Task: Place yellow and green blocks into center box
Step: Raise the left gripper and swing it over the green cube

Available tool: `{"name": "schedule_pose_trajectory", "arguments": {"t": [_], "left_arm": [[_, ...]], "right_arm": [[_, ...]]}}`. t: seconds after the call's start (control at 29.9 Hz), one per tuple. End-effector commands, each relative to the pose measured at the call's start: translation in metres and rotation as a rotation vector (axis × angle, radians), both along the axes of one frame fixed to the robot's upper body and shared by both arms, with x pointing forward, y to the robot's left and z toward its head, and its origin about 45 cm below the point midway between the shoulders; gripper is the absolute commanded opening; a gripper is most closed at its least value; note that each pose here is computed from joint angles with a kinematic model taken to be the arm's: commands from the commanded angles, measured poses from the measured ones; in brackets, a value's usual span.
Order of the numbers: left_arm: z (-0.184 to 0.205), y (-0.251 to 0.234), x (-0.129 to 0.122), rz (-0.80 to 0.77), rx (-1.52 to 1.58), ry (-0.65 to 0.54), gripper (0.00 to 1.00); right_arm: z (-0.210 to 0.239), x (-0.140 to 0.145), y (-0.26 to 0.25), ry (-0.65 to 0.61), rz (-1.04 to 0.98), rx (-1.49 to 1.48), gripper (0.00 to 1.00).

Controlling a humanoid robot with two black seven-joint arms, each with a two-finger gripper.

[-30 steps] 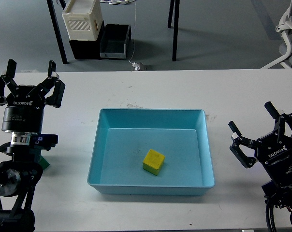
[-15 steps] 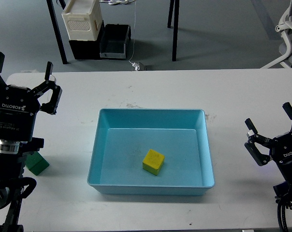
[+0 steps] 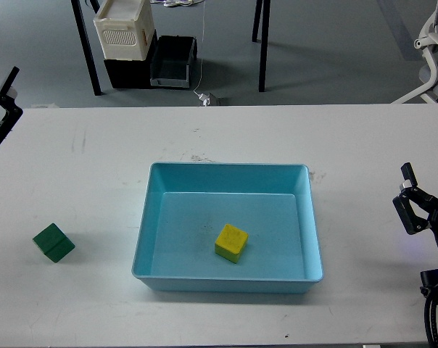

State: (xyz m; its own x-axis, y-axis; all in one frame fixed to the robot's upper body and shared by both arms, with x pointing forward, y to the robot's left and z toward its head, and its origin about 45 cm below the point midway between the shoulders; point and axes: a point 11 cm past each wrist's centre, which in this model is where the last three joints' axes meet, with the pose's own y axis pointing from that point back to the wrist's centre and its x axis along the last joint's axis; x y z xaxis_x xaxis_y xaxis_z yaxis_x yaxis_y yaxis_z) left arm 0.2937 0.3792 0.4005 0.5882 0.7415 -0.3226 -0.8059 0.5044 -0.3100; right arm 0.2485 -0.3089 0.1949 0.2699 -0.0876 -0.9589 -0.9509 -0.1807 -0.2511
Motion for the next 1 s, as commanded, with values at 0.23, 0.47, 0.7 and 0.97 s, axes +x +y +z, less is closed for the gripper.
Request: {"name": "schedule_pose_trajectory", "arguments": {"t": [0.23, 0.47, 0.7, 0.97], "left_arm": [[0.054, -0.052, 0.046, -0.165, 0.493, -0.009, 1.0], [0.017, -0.12, 0.087, -0.327, 0.69, 0.036, 1.0], [-0.034, -0.179, 0.094, -0.499, 1.01, 0.028, 1.0], [-0.092, -0.162, 0.09, -0.556, 1.34, 0.039, 1.0]], "right_arm": [[-0.005, 0.0, 0.004, 0.016, 0.012, 0.005, 1.0], [-0.005, 0.0, 0.003, 0.016, 0.01, 0.006, 1.0], [-0.006, -0.002, 0.003, 0.02, 0.007, 0.006, 1.0], [-0.008, -0.003, 0.002, 0.024, 0.006, 0.006, 1.0]]}}
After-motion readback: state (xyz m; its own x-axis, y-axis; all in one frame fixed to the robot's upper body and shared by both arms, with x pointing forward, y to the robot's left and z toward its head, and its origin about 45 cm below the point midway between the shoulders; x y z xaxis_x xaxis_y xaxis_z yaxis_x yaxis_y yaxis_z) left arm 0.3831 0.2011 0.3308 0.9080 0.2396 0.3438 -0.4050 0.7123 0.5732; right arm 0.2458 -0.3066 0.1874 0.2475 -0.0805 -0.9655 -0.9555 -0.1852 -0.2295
